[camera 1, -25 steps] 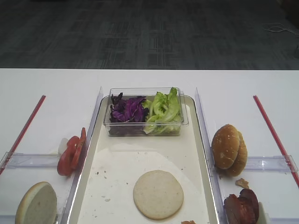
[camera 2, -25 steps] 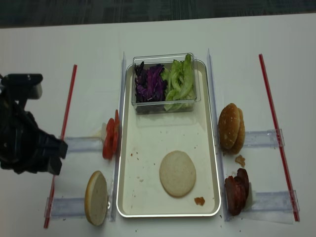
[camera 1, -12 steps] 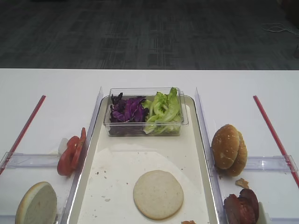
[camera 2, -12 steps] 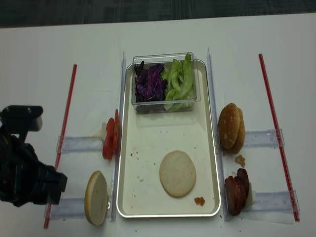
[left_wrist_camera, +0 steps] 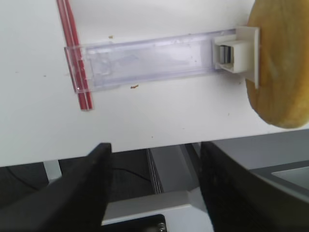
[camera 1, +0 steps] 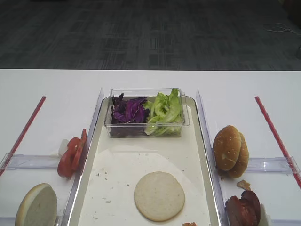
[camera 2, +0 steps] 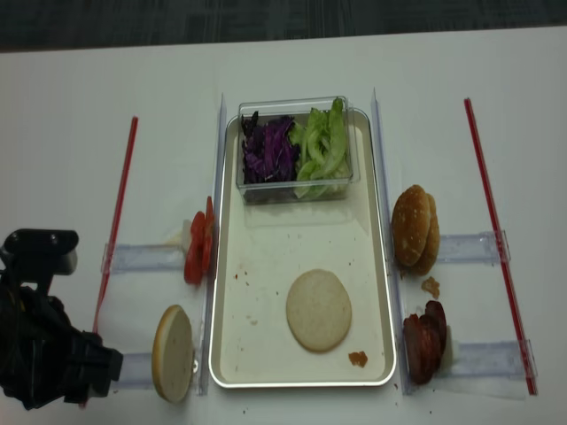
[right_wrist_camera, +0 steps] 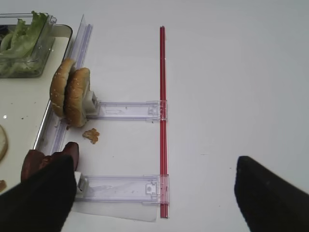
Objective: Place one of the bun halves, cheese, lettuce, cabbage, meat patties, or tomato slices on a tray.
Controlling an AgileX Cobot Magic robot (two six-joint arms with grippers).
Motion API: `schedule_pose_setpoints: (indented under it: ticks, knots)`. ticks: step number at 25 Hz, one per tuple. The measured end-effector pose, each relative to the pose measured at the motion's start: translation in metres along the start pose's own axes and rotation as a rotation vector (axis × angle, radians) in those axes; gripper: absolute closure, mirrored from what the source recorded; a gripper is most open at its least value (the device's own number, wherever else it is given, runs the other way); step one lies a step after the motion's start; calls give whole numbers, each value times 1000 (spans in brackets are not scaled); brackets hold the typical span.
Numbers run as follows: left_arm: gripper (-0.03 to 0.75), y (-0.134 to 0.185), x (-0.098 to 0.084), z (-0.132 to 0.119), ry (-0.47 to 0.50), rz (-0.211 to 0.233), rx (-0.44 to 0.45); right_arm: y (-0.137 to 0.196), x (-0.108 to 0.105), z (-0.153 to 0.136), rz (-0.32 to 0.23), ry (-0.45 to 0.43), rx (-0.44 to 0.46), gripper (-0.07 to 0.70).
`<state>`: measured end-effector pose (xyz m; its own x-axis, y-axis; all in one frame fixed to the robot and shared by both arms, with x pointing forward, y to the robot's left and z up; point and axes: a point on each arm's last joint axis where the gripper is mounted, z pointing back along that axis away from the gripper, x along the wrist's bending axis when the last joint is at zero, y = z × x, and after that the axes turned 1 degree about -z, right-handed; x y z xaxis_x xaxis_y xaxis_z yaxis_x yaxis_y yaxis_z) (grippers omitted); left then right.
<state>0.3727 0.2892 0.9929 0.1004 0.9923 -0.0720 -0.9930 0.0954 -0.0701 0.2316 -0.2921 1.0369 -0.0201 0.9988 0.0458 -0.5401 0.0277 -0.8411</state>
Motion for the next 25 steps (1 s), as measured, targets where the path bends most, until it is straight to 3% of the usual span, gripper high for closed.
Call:
schedule_pose_setpoints:
  ticks: [12,25]
  knots:
    - [336,13,-1,9,-5,0,-95,0,0,0,2,0,0,-62]
    - [336,44,-5,39,-30,-24,-382,0,0,0,2,0,0,-62]
